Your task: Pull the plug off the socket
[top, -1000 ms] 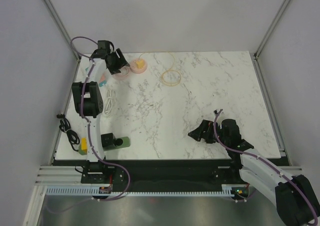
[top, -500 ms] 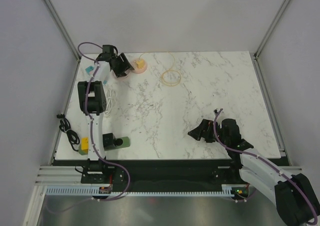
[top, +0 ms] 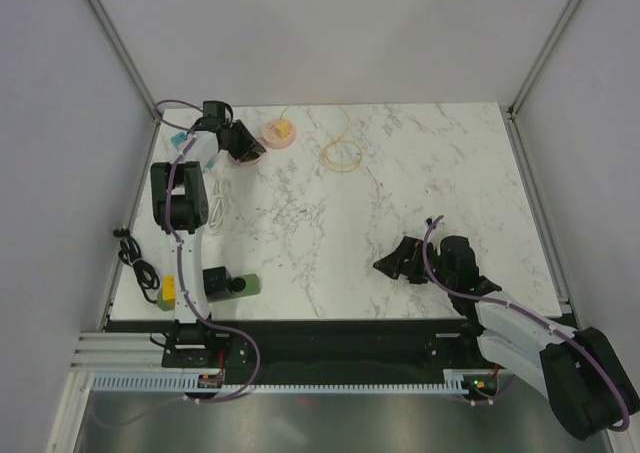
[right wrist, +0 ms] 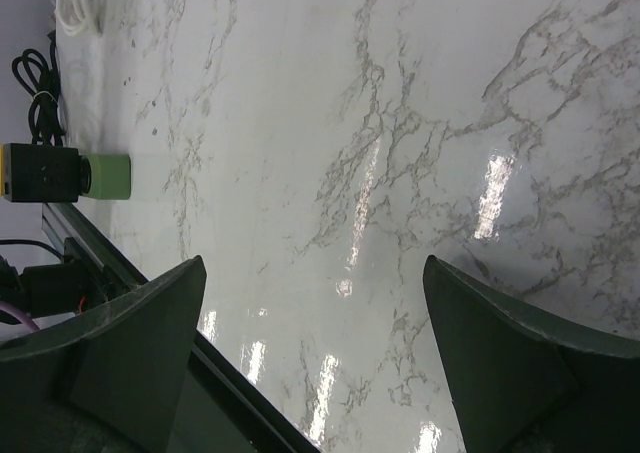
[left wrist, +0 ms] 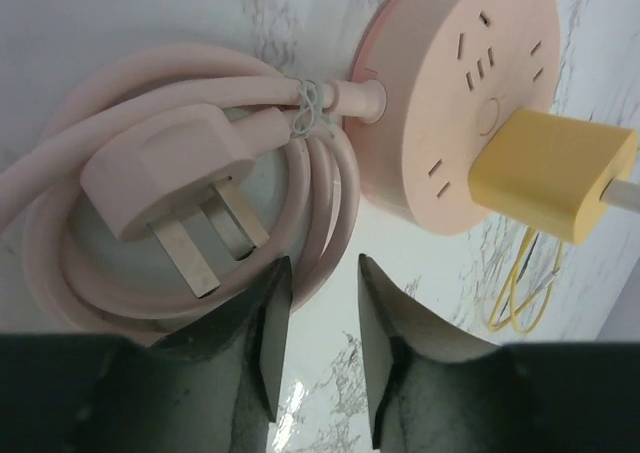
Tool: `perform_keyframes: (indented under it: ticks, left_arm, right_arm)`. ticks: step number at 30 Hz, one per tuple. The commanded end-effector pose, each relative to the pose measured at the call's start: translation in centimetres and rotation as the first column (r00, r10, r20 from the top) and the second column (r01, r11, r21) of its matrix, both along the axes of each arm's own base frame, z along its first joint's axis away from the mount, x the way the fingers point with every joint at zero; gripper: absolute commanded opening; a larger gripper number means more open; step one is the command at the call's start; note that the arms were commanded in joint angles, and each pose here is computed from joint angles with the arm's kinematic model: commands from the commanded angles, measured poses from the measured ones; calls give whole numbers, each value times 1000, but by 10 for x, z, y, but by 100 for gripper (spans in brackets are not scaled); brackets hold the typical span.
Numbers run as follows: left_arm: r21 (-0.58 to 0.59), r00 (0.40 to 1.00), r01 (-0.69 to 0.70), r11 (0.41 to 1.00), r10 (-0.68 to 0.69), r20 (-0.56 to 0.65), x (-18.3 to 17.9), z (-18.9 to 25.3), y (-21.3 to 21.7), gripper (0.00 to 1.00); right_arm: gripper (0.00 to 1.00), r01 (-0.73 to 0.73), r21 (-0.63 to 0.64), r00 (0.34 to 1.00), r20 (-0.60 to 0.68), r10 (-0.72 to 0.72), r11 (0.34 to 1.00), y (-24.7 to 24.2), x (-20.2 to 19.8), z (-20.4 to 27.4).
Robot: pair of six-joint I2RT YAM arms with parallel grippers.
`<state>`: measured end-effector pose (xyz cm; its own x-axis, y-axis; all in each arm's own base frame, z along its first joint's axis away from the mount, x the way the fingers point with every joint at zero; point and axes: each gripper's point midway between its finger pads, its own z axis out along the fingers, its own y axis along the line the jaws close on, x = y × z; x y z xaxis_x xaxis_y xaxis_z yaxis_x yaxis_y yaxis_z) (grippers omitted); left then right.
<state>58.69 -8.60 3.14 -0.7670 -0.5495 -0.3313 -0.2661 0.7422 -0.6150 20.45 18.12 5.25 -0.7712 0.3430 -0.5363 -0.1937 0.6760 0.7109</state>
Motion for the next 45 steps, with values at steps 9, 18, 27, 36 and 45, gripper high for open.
perform_keyframes:
  ticks: [9,18,27,36,45]
  left_arm:
    - [29,974,134,991,-126,-188,-92,-10,-54,21]
    - [-84,931,219,972,-234,-280,-177,-4,-131,11]
    - [-181,879,386,905,-420,-226,-308,-1,-209,13]
    - [-116,849,516,848,-525,-59,-389,39,-226,44]
    - [-33,809,573,819,-559,181,-383,119,-218,59]
  right_arm:
    - [98,-15,22,999,30,15,1000,7,10,9]
    - [98,-11,31,1000,22,11,999,8,12,20]
    - [98,24,5,1000,11,-24,1000,1,10,20]
    - [98,-37,-62,998,39,40,997,0,8,18]
    - [98,-42,-152,989,136,63,988,3,21,52]
